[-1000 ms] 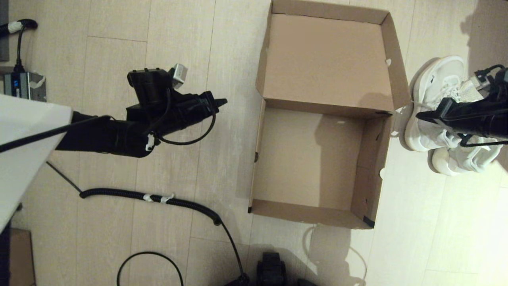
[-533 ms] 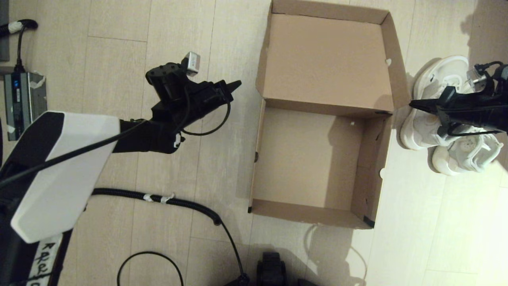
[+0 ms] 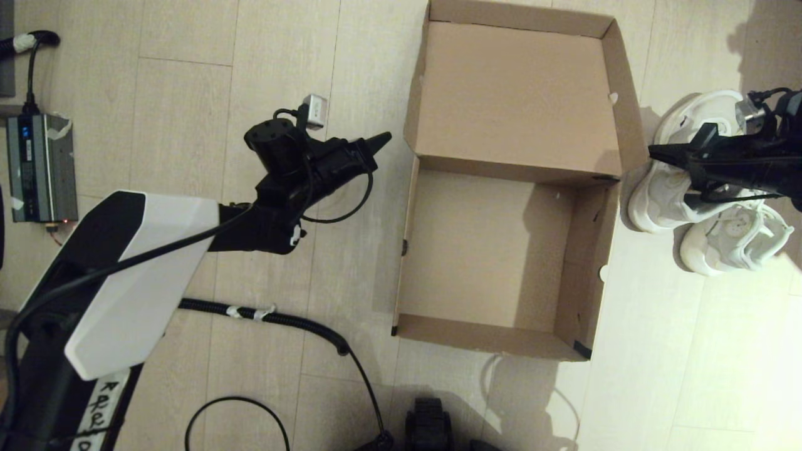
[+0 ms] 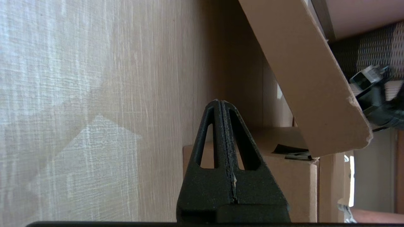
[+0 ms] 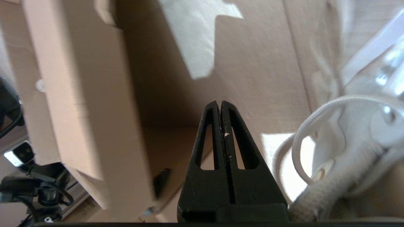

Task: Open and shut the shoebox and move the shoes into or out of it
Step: Put the shoes into the shoe box

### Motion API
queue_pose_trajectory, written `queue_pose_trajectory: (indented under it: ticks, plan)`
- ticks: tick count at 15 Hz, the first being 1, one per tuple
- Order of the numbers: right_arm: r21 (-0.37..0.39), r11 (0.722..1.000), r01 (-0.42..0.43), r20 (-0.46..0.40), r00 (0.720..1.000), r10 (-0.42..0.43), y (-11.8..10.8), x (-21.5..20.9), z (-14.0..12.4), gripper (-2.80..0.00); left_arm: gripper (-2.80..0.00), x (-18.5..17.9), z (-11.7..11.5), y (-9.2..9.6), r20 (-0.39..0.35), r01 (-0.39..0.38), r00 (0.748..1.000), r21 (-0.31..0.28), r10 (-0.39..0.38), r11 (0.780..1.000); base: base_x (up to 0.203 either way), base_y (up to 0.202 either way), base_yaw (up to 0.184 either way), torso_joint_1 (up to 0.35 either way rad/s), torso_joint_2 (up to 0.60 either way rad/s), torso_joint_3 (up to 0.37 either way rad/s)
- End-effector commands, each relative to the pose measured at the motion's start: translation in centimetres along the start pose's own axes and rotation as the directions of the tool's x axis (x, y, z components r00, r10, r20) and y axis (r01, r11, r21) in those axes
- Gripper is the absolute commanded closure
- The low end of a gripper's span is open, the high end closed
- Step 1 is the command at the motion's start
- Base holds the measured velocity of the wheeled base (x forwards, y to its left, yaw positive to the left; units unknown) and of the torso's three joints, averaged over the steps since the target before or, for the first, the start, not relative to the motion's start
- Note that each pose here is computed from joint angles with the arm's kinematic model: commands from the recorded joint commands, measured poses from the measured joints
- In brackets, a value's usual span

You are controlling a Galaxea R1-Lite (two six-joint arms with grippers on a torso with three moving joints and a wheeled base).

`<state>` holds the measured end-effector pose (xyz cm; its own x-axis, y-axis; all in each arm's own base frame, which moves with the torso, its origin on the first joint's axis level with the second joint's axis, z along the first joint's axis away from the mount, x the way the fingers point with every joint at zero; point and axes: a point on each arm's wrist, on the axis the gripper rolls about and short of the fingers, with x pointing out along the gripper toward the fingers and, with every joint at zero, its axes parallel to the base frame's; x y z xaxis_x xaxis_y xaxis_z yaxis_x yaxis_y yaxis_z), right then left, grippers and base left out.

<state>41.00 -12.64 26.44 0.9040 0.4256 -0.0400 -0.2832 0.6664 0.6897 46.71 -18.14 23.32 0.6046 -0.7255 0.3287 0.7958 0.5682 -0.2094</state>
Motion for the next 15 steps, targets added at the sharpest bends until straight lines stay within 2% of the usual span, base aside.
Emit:
queue_pose_trajectory:
  ticks: [1, 5, 7, 13, 15]
  plan:
    - [-0.025, 1.0, -0.02, 0.02, 1.0, 0.02, 1.8, -1.1, 0.6, 0.0, 0.0, 0.0, 0.1, -0.2, 0.001, 0.005, 1.0, 0.001, -0.005, 1.0, 0.0, 0.0, 0.0, 0.0, 0.0, 0.0]
    - [-0.07, 0.997, -0.042, 0.056, 0.997, 0.046, 5.7, -3.8, 1.5, 0.0, 0.0, -0.3, 0.8, -0.6, 0.005, -0.001, 1.0, 0.002, 0.001, 1.0, 0.0, 0.0, 0.0, 0.0, 0.0, 0.0]
    - [-0.075, 0.996, -0.048, 0.058, 0.997, 0.053, 6.2, -3.9, 1.6, 0.0, 0.0, -0.9, 1.2, -0.8, 0.005, -0.016, 1.0, 0.0, 0.016, 1.0, 0.0, 0.0, 0.0, 0.0, 0.0, 0.0]
    - [-0.066, 0.996, -0.056, 0.032, 0.998, 0.058, 3.0, 1.2, 0.9, 0.0, 0.0, -2.0, 1.0, -0.7, 0.011, -0.027, 1.0, 0.009, 0.027, 1.0, 0.0, 0.0, 0.0, 0.0, 0.0, 0.0]
    - [-0.081, 0.993, -0.085, 0.027, 0.996, 0.087, 2.7, 2.9, 1.0, 0.0, 0.0, -2.3, 0.8, -0.9, -0.002, -0.03, 1.0, 0.023, 0.03, 0.999, 0.0, 0.0, 0.0, 0.0, 0.0, 0.0]
